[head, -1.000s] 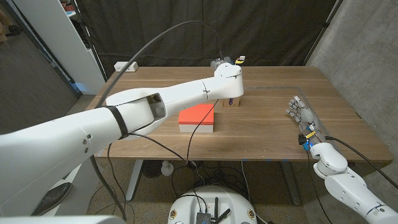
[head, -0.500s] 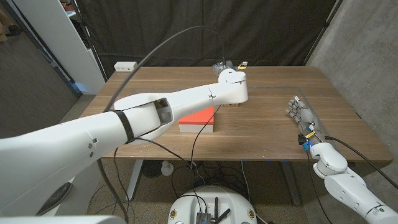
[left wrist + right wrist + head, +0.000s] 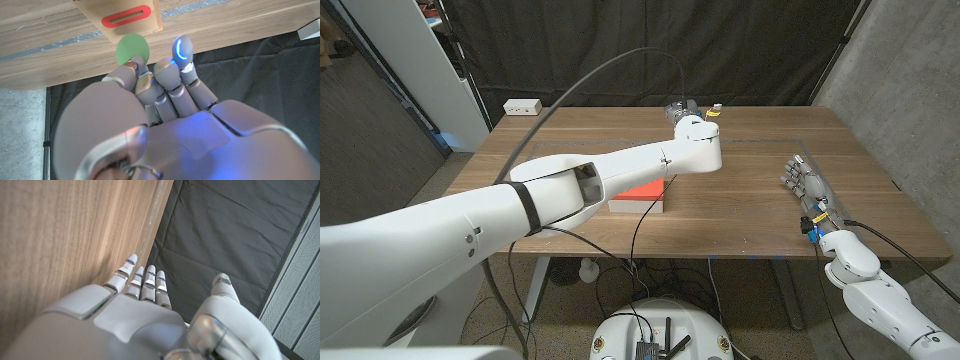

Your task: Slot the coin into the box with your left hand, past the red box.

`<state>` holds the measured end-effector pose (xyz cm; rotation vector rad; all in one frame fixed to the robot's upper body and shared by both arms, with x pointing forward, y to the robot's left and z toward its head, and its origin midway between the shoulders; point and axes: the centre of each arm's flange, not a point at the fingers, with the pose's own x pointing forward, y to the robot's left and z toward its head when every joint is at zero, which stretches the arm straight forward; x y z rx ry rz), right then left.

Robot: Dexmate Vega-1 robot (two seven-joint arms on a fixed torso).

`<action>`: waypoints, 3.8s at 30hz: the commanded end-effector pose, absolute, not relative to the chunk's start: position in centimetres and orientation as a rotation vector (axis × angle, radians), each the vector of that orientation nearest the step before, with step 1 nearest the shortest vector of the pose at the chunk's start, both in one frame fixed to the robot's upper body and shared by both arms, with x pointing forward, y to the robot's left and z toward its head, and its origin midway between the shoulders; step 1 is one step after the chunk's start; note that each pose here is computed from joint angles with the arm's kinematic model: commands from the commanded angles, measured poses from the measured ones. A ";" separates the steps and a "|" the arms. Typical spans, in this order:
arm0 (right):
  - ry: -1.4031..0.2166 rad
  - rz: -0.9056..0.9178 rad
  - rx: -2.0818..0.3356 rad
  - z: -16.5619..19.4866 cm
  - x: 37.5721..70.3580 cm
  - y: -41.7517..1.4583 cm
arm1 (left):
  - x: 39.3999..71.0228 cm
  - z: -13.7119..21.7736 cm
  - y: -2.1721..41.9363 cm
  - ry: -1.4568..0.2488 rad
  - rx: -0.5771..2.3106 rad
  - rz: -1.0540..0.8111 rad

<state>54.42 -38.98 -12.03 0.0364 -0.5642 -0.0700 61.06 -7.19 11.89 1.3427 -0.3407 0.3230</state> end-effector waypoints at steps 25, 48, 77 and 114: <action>-0.558 -0.076 0.048 -12.4 54.8 -39.1 | 61.9 10.1 -7.3 -0.342 1.320 0.322; -0.549 -0.075 0.049 -12.6 55.1 -39.1 | 62.5 9.5 -7.5 -0.351 1.330 0.322; -0.539 -0.074 0.048 -12.2 55.8 -39.2 | 63.7 8.6 -7.5 -0.318 1.338 0.303; -0.544 -0.073 0.024 -11.9 55.9 -38.9 | 63.9 8.0 -6.8 -0.242 1.340 0.222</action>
